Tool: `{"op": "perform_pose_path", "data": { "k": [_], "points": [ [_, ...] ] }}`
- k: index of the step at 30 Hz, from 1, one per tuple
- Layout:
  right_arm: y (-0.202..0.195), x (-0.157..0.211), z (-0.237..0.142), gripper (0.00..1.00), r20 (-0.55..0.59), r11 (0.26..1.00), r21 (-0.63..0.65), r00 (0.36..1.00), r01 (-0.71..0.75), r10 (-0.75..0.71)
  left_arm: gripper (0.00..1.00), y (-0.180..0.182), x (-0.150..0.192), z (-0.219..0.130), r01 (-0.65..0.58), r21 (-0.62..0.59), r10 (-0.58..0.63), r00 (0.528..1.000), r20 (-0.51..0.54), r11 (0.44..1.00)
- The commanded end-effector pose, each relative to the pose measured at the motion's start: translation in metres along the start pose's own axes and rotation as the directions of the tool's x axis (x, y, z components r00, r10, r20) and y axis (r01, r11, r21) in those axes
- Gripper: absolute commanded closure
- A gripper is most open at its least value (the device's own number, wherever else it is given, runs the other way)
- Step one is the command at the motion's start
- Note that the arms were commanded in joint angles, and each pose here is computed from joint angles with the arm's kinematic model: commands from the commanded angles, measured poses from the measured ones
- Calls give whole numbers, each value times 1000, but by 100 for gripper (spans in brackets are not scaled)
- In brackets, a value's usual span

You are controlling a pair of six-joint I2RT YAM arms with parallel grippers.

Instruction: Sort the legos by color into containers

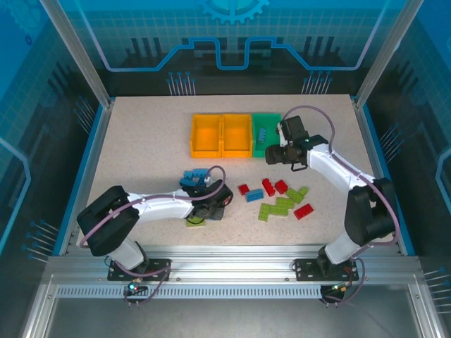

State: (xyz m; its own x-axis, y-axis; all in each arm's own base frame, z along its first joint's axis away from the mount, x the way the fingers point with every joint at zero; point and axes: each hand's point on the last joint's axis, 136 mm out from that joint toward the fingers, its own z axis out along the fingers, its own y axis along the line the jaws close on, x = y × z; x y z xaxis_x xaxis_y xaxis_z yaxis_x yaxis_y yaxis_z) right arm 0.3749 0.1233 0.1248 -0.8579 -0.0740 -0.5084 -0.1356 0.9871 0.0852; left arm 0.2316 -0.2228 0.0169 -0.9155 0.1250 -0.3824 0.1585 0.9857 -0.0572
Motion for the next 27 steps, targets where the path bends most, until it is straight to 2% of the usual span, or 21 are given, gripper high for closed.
{"op": "perform_pose_path", "data": {
  "k": [1,3,7,13,17,20,27],
  "points": [
    [6,5,-11,28,27,999,-17,999,26,-26,67,-6,0,2,18,16,-18,1000,-3,1000],
    [6,13,-13,28,19,1000,-17,1000,22,-22,74,-7,-2,0,25,19,-25,1000,6,1000],
    [9,31,-14,27,5,1000,-14,1000,24,-24,81,-10,-13,-13,34,48,-37,998,49,998],
    [4,61,-12,27,14,1000,6,1000,-24,24,84,-35,-56,-54,-10,150,-18,983,181,989],
    [-3,89,-8,26,2,998,8,998,-61,61,84,-62,-103,-84,-98,192,39,956,291,976],
    [-1,101,-9,25,16,996,-23,996,-83,83,84,-81,-143,-93,-151,217,69,936,345,964],
    [17,124,-18,22,62,993,-98,995,-72,79,86,-120,-243,-82,-201,350,50,917,395,915]
  ]
}}
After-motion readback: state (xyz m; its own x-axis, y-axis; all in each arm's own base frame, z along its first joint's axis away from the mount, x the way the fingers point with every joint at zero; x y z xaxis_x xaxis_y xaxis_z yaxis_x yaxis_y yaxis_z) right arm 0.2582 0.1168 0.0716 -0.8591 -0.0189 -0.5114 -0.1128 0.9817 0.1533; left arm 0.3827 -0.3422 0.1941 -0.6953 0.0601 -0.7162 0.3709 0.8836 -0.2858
